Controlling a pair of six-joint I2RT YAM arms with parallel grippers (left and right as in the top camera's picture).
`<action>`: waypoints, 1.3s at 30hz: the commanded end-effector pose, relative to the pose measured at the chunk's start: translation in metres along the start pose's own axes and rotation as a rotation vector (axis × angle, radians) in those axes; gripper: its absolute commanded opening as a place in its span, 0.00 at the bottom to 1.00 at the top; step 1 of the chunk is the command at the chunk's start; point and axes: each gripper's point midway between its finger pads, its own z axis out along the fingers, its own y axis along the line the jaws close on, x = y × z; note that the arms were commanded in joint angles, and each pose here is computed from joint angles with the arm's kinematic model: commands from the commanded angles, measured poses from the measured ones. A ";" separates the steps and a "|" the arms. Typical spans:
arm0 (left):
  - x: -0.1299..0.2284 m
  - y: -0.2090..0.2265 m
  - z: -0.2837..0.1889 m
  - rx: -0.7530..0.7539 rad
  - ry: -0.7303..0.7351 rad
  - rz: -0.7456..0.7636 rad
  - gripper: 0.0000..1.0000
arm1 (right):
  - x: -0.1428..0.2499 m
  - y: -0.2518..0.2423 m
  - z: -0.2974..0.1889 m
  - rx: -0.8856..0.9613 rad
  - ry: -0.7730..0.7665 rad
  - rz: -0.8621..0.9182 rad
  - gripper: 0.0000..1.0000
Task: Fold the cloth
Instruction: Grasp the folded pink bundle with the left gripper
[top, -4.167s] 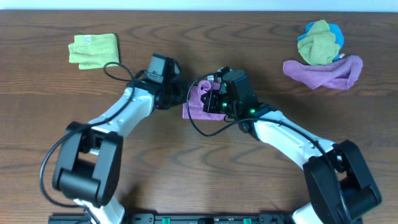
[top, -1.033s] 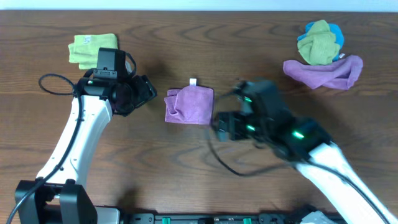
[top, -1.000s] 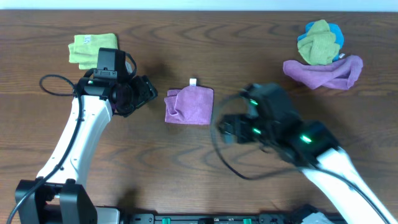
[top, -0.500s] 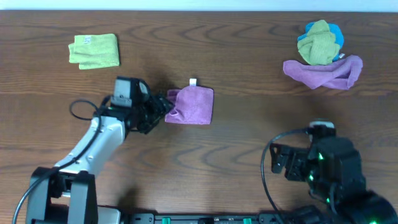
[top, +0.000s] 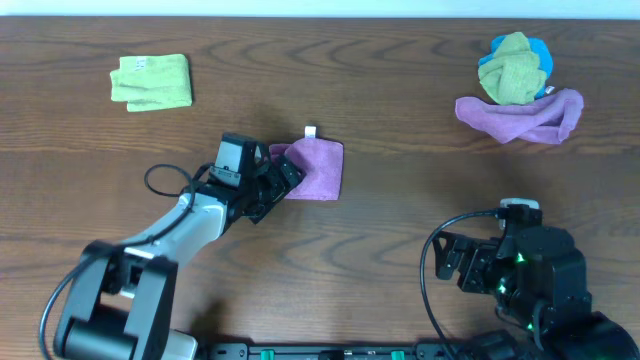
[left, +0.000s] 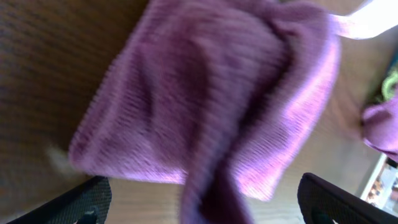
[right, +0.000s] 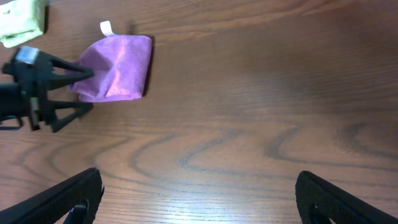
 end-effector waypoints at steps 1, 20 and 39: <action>0.000 0.012 0.011 -0.028 0.009 -0.030 0.97 | 0.002 -0.001 0.001 -0.005 0.005 0.024 0.99; -0.012 0.003 0.052 0.047 -0.042 0.035 0.49 | 0.007 0.011 0.001 -0.070 0.037 0.039 0.99; -0.059 -0.058 0.034 0.314 -0.135 0.274 0.06 | 0.014 0.013 0.000 -0.086 0.073 0.051 0.99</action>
